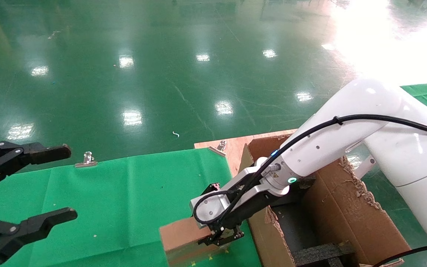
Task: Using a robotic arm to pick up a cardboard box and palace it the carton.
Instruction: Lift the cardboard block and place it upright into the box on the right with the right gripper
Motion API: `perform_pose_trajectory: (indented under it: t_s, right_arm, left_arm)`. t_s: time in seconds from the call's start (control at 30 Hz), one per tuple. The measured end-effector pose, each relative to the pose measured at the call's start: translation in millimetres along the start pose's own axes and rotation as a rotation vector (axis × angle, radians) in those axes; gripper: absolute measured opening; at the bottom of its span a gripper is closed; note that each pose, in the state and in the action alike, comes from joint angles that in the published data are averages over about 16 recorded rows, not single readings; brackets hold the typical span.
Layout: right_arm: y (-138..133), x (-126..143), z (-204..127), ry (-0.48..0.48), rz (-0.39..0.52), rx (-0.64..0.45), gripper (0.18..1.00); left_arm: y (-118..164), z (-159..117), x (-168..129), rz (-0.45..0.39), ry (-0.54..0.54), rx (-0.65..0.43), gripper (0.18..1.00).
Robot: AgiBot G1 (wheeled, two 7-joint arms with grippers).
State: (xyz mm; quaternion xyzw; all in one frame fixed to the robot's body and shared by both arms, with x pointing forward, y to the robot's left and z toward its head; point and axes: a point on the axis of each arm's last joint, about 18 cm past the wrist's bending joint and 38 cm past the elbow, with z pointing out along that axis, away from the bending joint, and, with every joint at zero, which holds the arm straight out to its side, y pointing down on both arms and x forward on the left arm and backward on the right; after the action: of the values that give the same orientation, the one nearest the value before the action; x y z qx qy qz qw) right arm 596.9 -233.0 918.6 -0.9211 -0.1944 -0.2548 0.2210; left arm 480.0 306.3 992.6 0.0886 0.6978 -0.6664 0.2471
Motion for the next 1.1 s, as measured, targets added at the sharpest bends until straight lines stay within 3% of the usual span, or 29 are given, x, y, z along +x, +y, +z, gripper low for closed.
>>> perform_pose_trajectory:
  t_s: [0.17,0.5,0.77,1.1]
  right_arm:
    - [0,0,0,0.001,0.003,0.0,0.515]
    - [-4,13,-26,0.064,0.058,0.055,0.418]
    - [-15,36,-86,0.183,0.084,0.115,0.405]
    - [-31,54,-171,0.319,0.025,0.095,0.4]
  left_arm:
    - [0,0,0,0.0,0.0,0.0,0.783]
    - [0,0,0,0.0,0.0,0.0,0.934]
    - [0,0,0,0.0,0.0,0.0,0.986]
    - [0,0,0,0.0,0.0,0.0,1.001]
